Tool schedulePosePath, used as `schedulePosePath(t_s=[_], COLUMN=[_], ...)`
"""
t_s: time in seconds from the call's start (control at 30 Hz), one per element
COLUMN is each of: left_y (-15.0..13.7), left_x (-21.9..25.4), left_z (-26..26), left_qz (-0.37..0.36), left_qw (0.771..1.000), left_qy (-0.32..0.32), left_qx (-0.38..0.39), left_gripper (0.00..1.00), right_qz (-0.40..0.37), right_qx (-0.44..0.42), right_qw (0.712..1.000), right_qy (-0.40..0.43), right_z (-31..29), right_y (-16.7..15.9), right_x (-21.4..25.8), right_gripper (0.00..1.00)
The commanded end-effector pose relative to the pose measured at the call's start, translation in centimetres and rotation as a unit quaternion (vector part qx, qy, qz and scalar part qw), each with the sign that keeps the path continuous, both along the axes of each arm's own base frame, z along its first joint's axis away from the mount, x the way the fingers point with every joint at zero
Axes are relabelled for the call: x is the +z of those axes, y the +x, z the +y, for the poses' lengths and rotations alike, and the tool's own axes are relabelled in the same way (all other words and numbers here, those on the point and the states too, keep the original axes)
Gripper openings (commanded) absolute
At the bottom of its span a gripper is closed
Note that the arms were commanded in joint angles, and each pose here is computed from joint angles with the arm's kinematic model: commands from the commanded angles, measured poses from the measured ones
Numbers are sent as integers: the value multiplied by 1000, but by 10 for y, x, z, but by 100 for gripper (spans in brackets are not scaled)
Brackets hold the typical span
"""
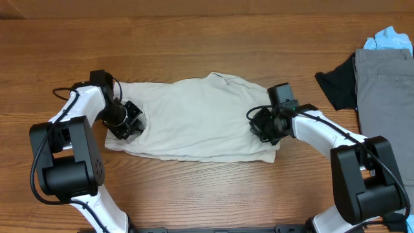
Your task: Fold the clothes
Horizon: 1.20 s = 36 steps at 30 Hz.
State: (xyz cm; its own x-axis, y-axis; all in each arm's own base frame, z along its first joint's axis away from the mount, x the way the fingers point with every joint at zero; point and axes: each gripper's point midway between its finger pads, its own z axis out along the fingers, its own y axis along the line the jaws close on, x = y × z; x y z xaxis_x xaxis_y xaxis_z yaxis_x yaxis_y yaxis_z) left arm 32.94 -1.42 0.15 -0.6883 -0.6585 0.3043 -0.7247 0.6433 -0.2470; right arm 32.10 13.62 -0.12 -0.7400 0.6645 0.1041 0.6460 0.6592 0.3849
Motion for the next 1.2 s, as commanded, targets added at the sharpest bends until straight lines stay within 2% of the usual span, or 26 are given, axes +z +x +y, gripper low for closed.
schedulePosePath(t_s=[0.0, 0.17, 0.33, 0.6, 0.93, 1.17], left_y=[-33, -50, -60, -75, -83, -82], left_x=[-30, -59, -65, -57, -55, -65], left_z=[-13, -14, -7, -19, -46, -37], left_qz=[70, 68, 80, 121, 120, 105], left_qw=[997, 996, 995, 991, 987, 991], left_qy=[-7, 1, 23, -6, -81, -48], left_qx=[22, 52, 50, 64, 69, 61], left_gripper=[4, 4, 4, 5, 5, 5], right_qz=[-6, -34, -37, -53, -87, -76], right_qx=[-45, -48, -44, -46, -46, -28], right_qw=[996, 995, 993, 993, 991, 992], right_qy=[-77, -82, -101, -98, -86, -93], right_z=[-47, -70, -77, -76, -71, -71], right_y=[10, 35, 42, 55, 76, 74], right_x=[-18, -1, 7, 19, 36, 44], right_gripper=[4, 4, 5, 6, 6, 5])
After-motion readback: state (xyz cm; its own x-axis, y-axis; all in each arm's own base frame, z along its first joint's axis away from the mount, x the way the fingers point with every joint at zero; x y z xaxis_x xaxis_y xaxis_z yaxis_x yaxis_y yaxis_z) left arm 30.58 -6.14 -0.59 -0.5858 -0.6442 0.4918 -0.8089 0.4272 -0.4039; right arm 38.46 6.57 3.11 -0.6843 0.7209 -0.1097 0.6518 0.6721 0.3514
